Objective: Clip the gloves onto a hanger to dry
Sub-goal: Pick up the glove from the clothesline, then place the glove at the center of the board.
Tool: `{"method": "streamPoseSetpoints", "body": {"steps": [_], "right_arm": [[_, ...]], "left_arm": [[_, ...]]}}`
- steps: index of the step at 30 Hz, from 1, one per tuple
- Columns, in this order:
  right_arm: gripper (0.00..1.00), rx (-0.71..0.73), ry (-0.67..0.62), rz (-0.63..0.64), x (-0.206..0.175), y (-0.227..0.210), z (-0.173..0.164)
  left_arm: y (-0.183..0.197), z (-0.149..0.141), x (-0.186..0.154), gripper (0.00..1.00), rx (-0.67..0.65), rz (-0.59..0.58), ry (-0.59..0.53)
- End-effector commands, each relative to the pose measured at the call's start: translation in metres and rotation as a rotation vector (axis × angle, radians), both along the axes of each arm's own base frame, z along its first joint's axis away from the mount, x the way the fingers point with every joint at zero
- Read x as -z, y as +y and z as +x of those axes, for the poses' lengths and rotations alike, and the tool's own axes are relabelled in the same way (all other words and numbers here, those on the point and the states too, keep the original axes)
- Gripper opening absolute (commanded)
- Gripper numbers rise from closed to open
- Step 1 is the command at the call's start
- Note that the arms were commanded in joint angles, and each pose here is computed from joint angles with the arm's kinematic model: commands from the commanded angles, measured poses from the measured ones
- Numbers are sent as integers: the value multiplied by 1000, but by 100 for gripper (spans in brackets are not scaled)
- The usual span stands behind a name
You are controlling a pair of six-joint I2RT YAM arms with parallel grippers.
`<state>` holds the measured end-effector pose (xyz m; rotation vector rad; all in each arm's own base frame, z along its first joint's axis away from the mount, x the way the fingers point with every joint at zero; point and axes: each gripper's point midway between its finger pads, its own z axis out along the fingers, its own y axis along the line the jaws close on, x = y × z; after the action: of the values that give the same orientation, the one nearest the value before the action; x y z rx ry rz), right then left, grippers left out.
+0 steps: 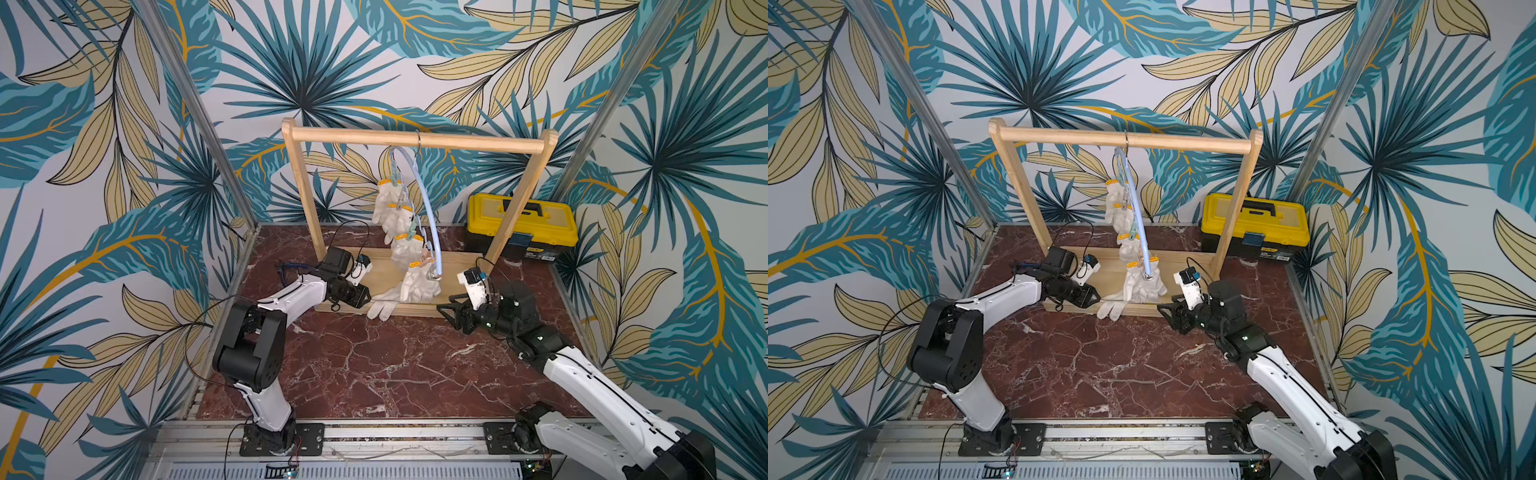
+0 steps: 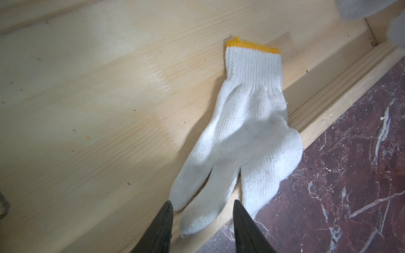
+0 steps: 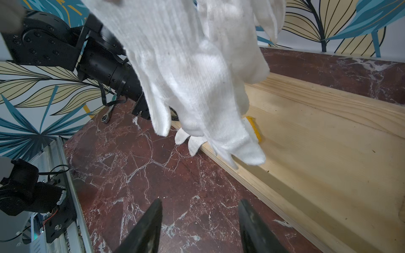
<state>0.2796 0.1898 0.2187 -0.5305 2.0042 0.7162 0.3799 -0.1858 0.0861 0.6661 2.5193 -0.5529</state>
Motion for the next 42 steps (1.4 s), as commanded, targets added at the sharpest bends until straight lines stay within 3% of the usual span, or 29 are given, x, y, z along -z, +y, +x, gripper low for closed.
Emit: {"method": "streamPoseSetpoints", "body": {"steps": [1,6,12,19,26,32,35,39,42], "right_arm": [[56,-12,6,11,4,2,-1],[56,-12,2,10,3,1,-2],[56,-7,22,11,8,0,-4],[56,35,91,40,24,-4,-8],[56,79,183,110,43,-4,-12],[56,111,280,168,63,3,-7],[56,113,317,174,73,7,-5],[56,89,378,142,86,15,-5],[56,79,429,101,95,19,-8]], "left_arm": [[-10,8,-14,43,41,-37,-28],[-13,2,-10,31,63,-50,-6],[-19,-3,-22,0,86,-94,-7],[-24,-27,-68,0,106,-174,-45],[-34,-97,-120,0,168,-245,-94],[-39,-151,-90,0,135,-263,44],[-36,-167,-59,0,82,-241,116],[-47,-183,-49,0,79,-244,168],[-51,-198,-39,21,77,-244,227]]}}
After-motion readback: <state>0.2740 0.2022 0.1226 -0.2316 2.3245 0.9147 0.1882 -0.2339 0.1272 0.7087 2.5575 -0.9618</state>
